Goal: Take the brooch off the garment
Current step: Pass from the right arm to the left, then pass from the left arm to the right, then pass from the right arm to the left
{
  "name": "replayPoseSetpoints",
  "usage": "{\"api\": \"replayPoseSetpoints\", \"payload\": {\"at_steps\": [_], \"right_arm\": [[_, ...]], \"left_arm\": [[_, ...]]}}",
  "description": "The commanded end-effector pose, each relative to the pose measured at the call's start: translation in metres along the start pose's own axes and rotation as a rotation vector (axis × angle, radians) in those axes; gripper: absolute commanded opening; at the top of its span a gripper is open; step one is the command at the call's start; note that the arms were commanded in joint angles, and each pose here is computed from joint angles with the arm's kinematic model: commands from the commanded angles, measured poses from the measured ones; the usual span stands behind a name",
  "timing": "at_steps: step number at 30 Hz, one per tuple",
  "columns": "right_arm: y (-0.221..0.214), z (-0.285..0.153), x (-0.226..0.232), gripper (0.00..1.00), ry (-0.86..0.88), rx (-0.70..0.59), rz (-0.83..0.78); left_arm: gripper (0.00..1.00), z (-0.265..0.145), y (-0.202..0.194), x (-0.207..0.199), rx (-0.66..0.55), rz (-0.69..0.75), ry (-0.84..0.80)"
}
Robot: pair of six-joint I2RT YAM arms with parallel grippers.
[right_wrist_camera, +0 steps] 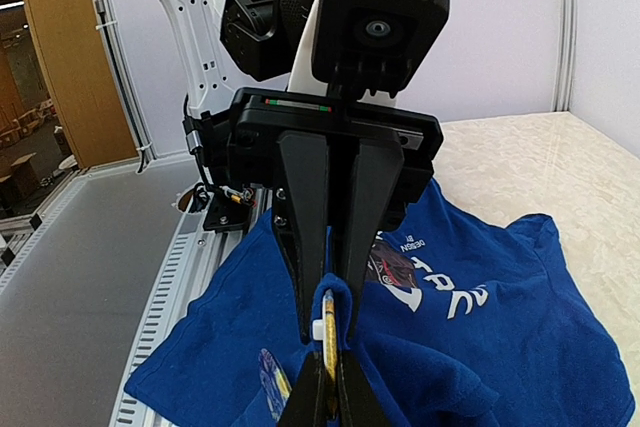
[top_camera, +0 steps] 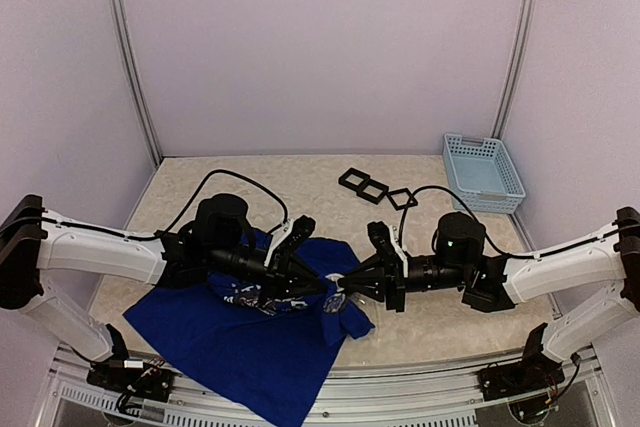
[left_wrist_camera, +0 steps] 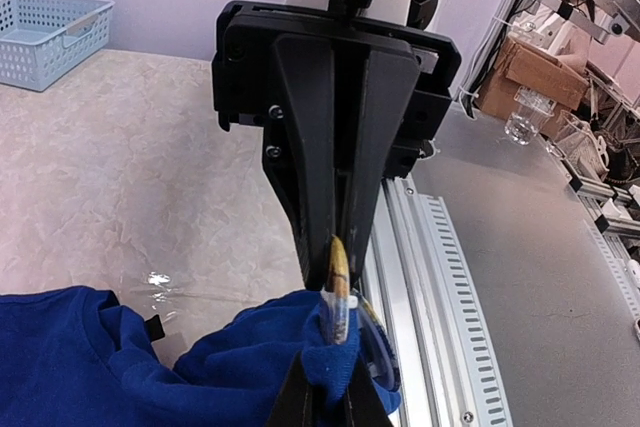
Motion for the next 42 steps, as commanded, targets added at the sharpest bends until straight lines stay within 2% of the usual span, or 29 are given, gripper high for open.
{"api": "replayPoseSetpoints", "payload": {"at_steps": [1,5,7,9,11,16,19,21,23,25,27,29,31,33,34,37,40,42], "right_arm": [[0.011,0.002,0.003,0.12,0.005,-0.020,-0.018],[0.011,0.005,0.004,0.22,0.003,-0.001,-0.023],[0.011,0.007,0.004,0.23,0.003,0.007,-0.021],[0.010,0.008,0.004,0.15,-0.001,0.010,-0.020],[0.009,0.009,0.004,0.02,-0.003,0.015,-0.021],[0.008,0.007,0.005,0.00,-0.028,-0.014,-0.030],[0.012,-0.003,0.008,0.00,-0.055,-0.075,-0.045],[0.015,-0.009,0.010,0.00,-0.081,-0.102,-0.059],[0.019,-0.014,0.012,0.00,-0.098,-0.127,-0.075],[0.022,-0.018,0.014,0.00,-0.109,-0.140,-0.084],[0.023,-0.020,0.015,0.00,-0.115,-0.146,-0.090],[0.024,-0.021,0.016,0.00,-0.119,-0.149,-0.094],[0.024,-0.021,0.016,0.00,-0.118,-0.150,-0.095],[0.024,-0.021,0.016,0.00,-0.117,-0.151,-0.094],[0.024,-0.020,0.017,0.00,-0.117,-0.151,-0.093],[0.024,-0.020,0.016,0.00,-0.120,-0.153,-0.092],[0.023,-0.020,0.017,0.00,-0.127,-0.160,-0.093],[0.022,-0.021,0.016,0.00,-0.137,-0.166,-0.093]], "left_arm": [[0.00,-0.001,0.005,-0.009,-0.029,0.002,-0.074],[0.00,0.000,0.004,-0.008,-0.024,-0.004,-0.082],[0.00,0.001,0.003,-0.008,-0.022,-0.007,-0.083],[0.00,0.001,0.004,-0.008,-0.021,-0.007,-0.084],[0.00,0.002,0.003,-0.007,-0.012,-0.014,-0.088],[0.02,0.007,-0.001,-0.005,0.000,-0.035,-0.094],[0.21,0.009,-0.003,-0.003,0.002,-0.046,-0.086],[0.42,0.009,-0.005,-0.001,0.002,-0.046,-0.058],[0.56,0.007,-0.006,0.000,-0.002,-0.040,-0.021],[0.59,0.003,-0.005,0.000,-0.006,-0.025,0.018],[0.56,-0.001,-0.003,-0.001,-0.012,-0.007,0.048],[0.45,-0.003,-0.002,-0.001,-0.012,0.001,0.066],[0.40,-0.002,-0.002,0.000,-0.008,0.002,0.070],[0.21,0.001,-0.002,-0.001,-0.002,0.002,0.067],[0.16,0.003,-0.004,0.000,0.009,0.000,0.068],[0.14,0.010,-0.007,0.001,0.027,-0.007,0.059],[0.02,0.016,-0.012,0.002,0.042,-0.021,0.056],[0.00,0.019,-0.014,0.003,0.047,-0.031,0.057]]}}
Point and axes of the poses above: each gripper's point midway between its finger pads, its own z axis out along the fingers, its own x axis along the line the jaws close on, y = z × x, the point moved 8 cm from there along -z, back along the fingers, and after that the axes turned 9 degrees about z, right-handed, at the moved point
